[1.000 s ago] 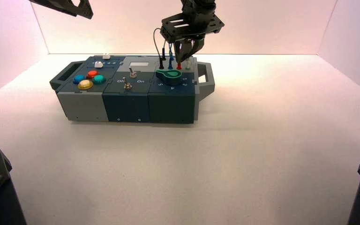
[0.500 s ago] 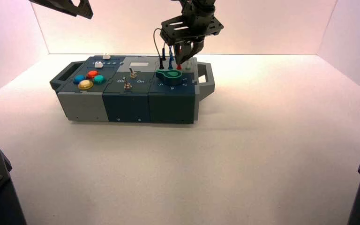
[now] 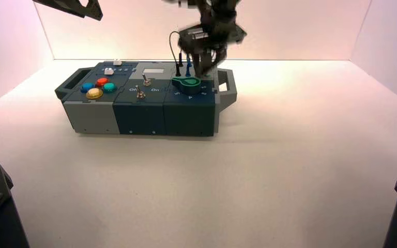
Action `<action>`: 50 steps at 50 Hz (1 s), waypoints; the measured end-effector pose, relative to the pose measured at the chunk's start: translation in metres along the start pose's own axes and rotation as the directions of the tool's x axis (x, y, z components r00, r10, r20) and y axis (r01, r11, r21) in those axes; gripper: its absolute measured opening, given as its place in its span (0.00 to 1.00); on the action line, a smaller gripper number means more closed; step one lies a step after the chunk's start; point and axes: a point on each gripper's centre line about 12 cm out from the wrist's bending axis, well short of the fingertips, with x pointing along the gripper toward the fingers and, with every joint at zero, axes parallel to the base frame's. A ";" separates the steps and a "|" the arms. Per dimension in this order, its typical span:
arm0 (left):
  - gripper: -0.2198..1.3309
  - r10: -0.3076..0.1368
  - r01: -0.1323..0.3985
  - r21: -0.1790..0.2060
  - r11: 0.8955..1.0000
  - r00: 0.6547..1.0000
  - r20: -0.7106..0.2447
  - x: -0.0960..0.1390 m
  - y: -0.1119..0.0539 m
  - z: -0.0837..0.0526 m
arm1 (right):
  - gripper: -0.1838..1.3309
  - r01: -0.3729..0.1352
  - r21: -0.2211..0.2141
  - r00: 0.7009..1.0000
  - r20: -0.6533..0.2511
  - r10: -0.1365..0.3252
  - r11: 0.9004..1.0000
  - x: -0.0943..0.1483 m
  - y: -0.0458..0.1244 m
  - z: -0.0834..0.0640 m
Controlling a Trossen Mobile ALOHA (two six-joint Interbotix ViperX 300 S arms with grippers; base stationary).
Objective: Insert the red wire.
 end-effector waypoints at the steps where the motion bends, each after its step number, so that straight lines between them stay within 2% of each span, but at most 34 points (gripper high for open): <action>1: 0.82 -0.001 0.001 0.000 1.000 1.000 0.000 0.000 0.000 0.000 | 0.37 0.002 -0.007 1.000 -0.011 -0.002 1.000 0.001 0.000 -0.002; 13: 0.82 -0.001 0.001 0.002 1.000 1.000 0.003 -0.001 -0.001 -0.001 | 0.37 -0.001 -0.013 0.999 -0.040 0.001 1.000 -0.006 0.002 -0.007; 23: 0.82 0.003 -0.003 0.001 1.000 1.000 0.010 -0.002 0.000 -0.001 | 0.37 -0.004 -0.013 0.996 -0.089 0.003 1.000 -0.017 0.002 -0.017; 50: 0.82 0.010 -0.010 -0.001 1.000 1.000 0.017 0.000 0.001 -0.003 | 0.37 0.009 -0.048 0.997 -0.081 -0.013 0.999 -0.062 0.001 -0.016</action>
